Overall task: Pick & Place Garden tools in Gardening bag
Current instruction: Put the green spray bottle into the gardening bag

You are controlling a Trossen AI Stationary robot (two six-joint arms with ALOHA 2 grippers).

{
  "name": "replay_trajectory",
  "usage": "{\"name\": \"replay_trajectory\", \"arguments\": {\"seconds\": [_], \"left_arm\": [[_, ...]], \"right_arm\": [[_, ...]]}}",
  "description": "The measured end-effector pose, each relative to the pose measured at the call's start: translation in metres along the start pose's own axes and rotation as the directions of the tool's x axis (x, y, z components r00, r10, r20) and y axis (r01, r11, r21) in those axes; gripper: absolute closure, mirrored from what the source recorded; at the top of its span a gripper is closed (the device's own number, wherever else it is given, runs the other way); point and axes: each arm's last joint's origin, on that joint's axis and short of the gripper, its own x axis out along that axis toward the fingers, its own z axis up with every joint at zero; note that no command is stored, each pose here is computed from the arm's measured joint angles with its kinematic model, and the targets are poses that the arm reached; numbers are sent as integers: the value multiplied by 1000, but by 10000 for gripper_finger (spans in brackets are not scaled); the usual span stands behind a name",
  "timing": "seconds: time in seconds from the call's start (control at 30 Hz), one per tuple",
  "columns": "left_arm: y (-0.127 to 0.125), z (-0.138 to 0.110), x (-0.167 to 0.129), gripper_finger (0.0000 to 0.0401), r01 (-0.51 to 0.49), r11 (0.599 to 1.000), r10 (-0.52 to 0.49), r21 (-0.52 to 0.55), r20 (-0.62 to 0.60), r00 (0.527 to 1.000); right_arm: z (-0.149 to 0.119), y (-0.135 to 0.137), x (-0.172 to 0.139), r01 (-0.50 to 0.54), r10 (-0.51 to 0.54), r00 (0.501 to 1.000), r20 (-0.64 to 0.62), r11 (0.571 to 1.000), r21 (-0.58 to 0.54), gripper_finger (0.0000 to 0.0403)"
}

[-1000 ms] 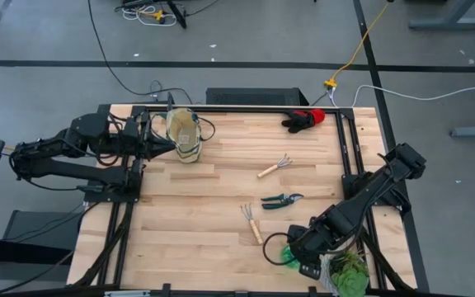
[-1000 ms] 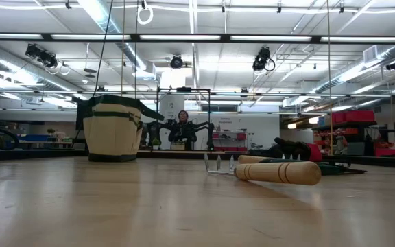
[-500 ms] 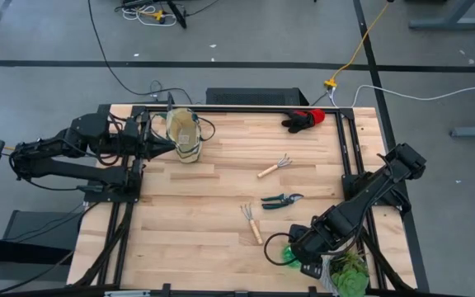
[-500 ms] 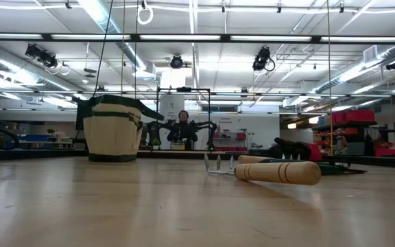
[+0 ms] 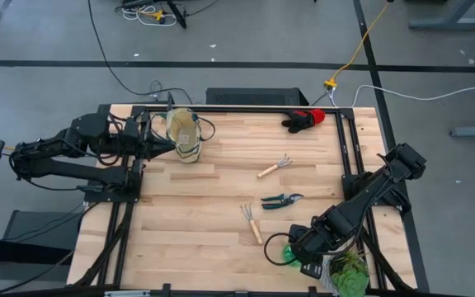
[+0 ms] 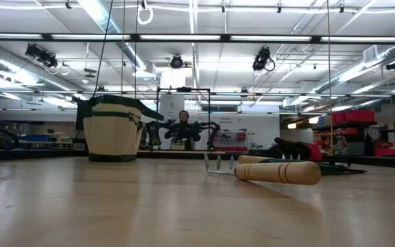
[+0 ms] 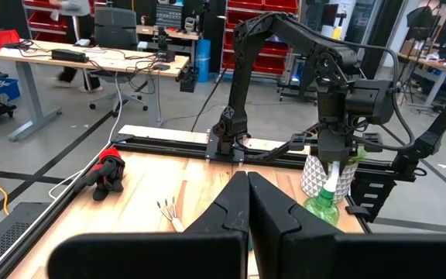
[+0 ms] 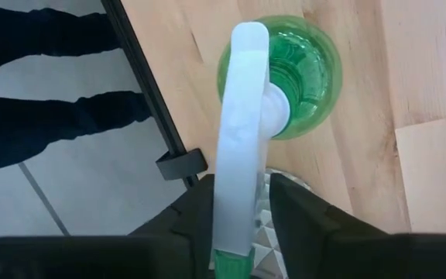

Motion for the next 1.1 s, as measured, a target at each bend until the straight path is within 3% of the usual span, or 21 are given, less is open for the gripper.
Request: {"name": "replay_trajectory", "arguments": {"seconds": [0.67, 1.1], "left_arm": [[0, 0, 0, 398, 0, 1000, 0, 0, 0, 1000], [0, 0, 0, 398, 0, 1000, 0, 0, 1, 1000]], "right_arm": [[-1, 0, 0, -14, 14, 1000, -21, 1000, -15, 341], [2, 0, -2, -17, 16, 1000, -19, 1000, -25, 346]]}}
